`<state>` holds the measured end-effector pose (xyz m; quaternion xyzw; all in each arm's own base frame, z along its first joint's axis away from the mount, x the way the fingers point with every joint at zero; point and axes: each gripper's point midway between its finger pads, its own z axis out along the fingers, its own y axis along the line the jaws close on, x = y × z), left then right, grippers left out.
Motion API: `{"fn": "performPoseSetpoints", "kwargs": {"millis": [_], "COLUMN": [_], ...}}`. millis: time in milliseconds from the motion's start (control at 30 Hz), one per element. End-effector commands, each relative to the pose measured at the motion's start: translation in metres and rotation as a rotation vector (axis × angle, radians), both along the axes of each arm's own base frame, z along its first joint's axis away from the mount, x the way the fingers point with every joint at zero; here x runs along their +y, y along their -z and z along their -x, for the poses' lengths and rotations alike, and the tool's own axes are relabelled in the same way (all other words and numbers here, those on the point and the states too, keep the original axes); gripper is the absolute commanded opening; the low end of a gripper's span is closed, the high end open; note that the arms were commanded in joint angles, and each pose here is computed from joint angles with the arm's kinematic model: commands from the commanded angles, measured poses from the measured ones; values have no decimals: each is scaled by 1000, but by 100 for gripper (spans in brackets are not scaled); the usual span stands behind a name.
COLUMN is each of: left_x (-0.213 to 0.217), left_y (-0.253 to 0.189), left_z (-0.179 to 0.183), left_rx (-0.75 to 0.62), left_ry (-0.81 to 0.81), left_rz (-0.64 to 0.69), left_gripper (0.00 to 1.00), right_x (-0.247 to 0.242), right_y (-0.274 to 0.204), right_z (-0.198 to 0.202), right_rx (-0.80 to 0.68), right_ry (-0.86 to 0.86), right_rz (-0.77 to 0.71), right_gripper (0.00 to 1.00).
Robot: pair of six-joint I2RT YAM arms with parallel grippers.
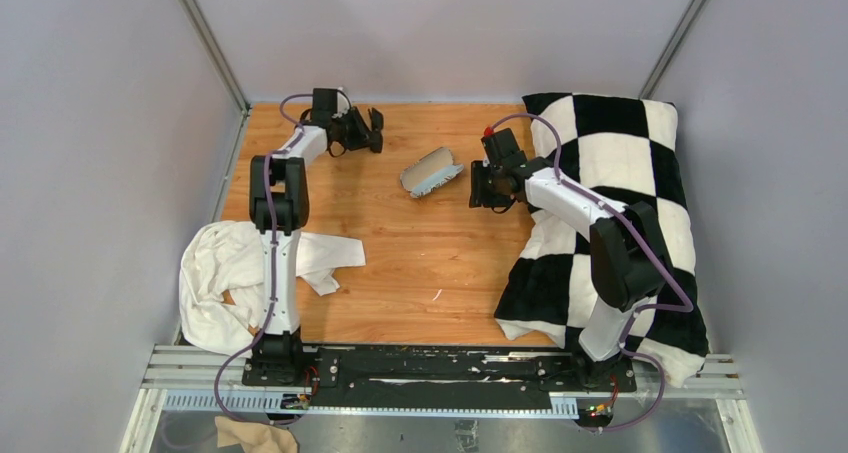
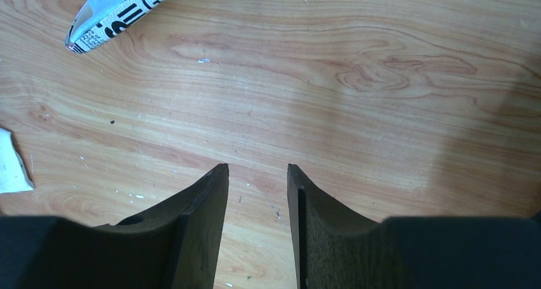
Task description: Organize the sunglasses
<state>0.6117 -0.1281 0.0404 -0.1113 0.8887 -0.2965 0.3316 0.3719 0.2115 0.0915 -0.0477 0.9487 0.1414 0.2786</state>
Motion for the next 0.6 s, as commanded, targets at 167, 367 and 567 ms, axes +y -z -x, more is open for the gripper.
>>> {"fn": "performPoseSetpoints", "kwargs": {"millis": [167, 367, 567], "left_x": [5, 10, -4], "left_y": [-29, -25, -19], "left_z": [48, 114, 193], "left_rx": [3, 59, 115], "left_ry": [10, -9, 19], "left_rz": [-4, -16, -16], "left_gripper": [23, 22, 22], "right_x": [-4, 0, 1], "right_y": [-6, -12, -16], "right_z": [9, 18, 31], "right_rx": [17, 4, -15], "right_ry": [7, -14, -38], "right_rz": [-20, -43, -62], "right_gripper": [43, 43, 43]}}
